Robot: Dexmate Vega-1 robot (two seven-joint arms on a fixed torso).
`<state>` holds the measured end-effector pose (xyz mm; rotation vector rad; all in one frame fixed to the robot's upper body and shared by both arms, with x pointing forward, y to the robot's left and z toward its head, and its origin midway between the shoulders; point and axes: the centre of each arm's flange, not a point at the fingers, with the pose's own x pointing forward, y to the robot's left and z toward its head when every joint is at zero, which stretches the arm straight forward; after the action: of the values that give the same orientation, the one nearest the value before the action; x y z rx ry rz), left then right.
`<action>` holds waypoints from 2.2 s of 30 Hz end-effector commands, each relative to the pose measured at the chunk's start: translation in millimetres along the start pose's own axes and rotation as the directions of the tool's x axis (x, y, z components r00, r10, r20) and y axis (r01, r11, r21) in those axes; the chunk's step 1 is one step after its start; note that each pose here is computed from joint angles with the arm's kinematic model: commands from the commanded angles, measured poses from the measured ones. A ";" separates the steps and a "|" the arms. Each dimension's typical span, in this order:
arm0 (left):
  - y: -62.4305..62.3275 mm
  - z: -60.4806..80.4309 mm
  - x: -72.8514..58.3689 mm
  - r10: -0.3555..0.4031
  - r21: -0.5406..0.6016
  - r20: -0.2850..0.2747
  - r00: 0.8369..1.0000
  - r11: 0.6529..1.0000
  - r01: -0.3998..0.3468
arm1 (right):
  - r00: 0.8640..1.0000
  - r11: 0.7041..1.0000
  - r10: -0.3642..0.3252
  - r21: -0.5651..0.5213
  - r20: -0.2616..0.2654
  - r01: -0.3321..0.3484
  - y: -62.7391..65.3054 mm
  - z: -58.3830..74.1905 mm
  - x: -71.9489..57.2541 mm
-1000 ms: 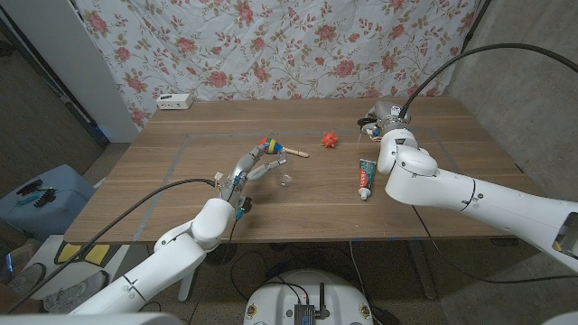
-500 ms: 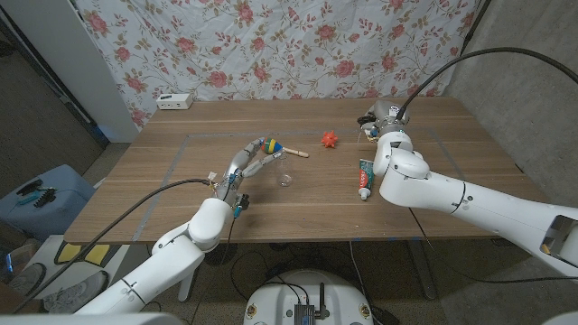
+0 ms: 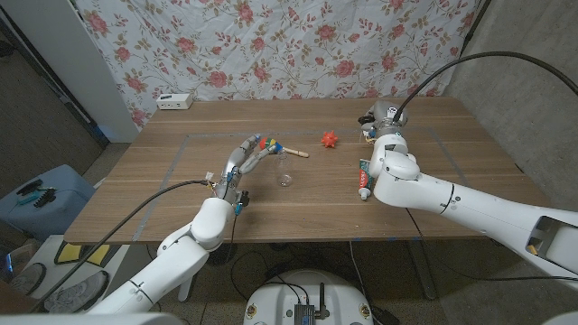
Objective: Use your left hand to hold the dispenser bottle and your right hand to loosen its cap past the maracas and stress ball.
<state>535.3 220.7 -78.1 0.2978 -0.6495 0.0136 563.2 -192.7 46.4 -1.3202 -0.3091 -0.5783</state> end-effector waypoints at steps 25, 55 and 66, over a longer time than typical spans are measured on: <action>-7.0 -11.4 19.7 0.087 -0.171 0.006 0.996 0.982 -0.084 | 0.999 0.998 0.037 -0.052 -0.013 -0.038 46.5 -4.4 26.2; 5.9 -19.9 19.7 0.120 -0.213 -0.013 0.993 0.970 -0.120 | 0.990 0.990 0.140 0.021 -0.036 -0.139 75.5 -1.9 30.0; 8.5 -24.4 16.9 0.120 -0.224 -0.029 0.992 0.967 -0.124 | 0.985 0.984 0.172 0.042 -0.031 -0.171 79.5 0.0 27.3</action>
<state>562.9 229.9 -80.8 0.0513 -0.6572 0.0586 628.4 -190.9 2.3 -1.3043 -0.1945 -0.4835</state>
